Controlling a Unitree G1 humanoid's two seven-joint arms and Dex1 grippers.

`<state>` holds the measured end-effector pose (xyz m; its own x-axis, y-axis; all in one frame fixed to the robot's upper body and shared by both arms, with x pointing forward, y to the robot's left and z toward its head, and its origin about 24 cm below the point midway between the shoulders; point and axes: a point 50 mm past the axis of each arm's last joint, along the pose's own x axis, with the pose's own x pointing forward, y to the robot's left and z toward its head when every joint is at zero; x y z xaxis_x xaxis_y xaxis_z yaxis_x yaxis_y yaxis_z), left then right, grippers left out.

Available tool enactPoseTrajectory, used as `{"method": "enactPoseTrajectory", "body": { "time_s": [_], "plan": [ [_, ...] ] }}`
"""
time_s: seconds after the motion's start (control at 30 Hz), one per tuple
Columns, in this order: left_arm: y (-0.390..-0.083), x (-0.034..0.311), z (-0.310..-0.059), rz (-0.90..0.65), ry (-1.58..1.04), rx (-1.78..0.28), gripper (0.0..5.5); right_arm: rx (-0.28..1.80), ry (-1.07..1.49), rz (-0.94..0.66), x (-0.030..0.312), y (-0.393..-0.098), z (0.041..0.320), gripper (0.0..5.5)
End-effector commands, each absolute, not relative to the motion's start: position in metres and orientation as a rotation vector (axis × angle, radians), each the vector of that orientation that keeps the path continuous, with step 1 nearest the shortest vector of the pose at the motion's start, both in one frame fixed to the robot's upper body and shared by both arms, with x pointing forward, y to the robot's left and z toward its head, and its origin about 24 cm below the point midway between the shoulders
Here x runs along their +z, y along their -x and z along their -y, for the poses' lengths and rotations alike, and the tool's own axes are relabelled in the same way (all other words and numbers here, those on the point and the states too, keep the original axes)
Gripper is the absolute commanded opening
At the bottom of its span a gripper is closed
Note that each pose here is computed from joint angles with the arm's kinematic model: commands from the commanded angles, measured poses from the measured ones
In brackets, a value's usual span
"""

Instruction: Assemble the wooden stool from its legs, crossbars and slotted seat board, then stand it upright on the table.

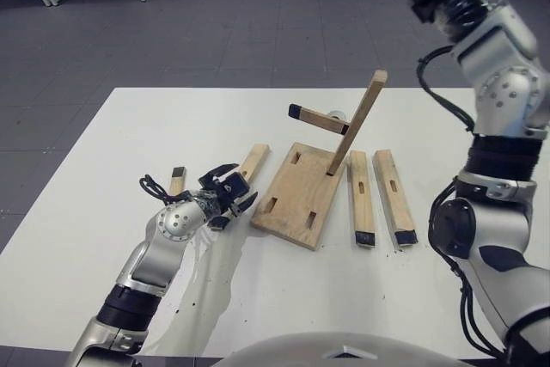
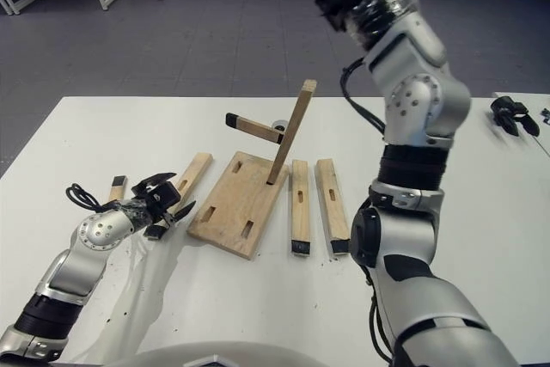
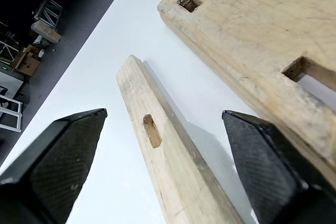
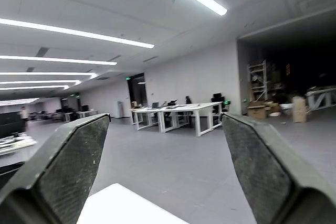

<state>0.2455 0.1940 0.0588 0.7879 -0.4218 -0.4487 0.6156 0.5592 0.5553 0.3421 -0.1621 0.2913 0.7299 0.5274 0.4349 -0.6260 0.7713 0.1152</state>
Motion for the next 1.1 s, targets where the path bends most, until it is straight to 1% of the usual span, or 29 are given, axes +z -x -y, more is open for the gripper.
{"method": "enactPoseTrajectory", "body": {
  "time_s": [0.03,0.13,0.23,0.37,0.43,0.53,0.7,0.93,1.1],
  "plan": [
    [-0.233,0.053,-0.202,-0.324,-0.752,-0.651,4.07,0.453,-0.157,0.262,0.249,-0.325,0.193,3.88],
    [-0.225,0.047,-0.201,-0.345,-0.741,-0.688,4.07,0.327,-0.043,0.049,0.190,-0.301,0.214,3.88],
    [-0.220,0.045,-0.200,-0.359,-0.733,-0.707,4.07,0.314,0.022,-0.156,0.140,-0.270,0.222,3.88],
    [-0.222,0.043,-0.197,-0.353,-0.713,-0.681,4.07,0.302,0.047,-0.408,0.084,-0.233,0.232,3.88],
    [-0.222,0.042,-0.194,-0.349,-0.700,-0.677,4.07,0.301,0.039,-0.481,0.069,-0.218,0.232,3.88],
    [-0.215,0.039,-0.186,-0.349,-0.678,-0.699,4.07,0.331,0.028,-0.551,0.057,-0.204,0.221,3.88],
    [-0.208,0.037,-0.176,-0.350,-0.660,-0.734,4.07,0.341,0.048,-0.628,0.050,-0.192,0.210,3.88],
    [-0.207,0.036,-0.165,-0.349,-0.640,-0.771,4.07,0.197,0.175,-0.679,0.044,-0.193,0.217,3.88],
    [-0.211,0.037,-0.151,-0.331,-0.633,-0.814,4.10,0.168,0.137,-0.711,0.036,-0.197,0.217,3.04]
  ]
}}
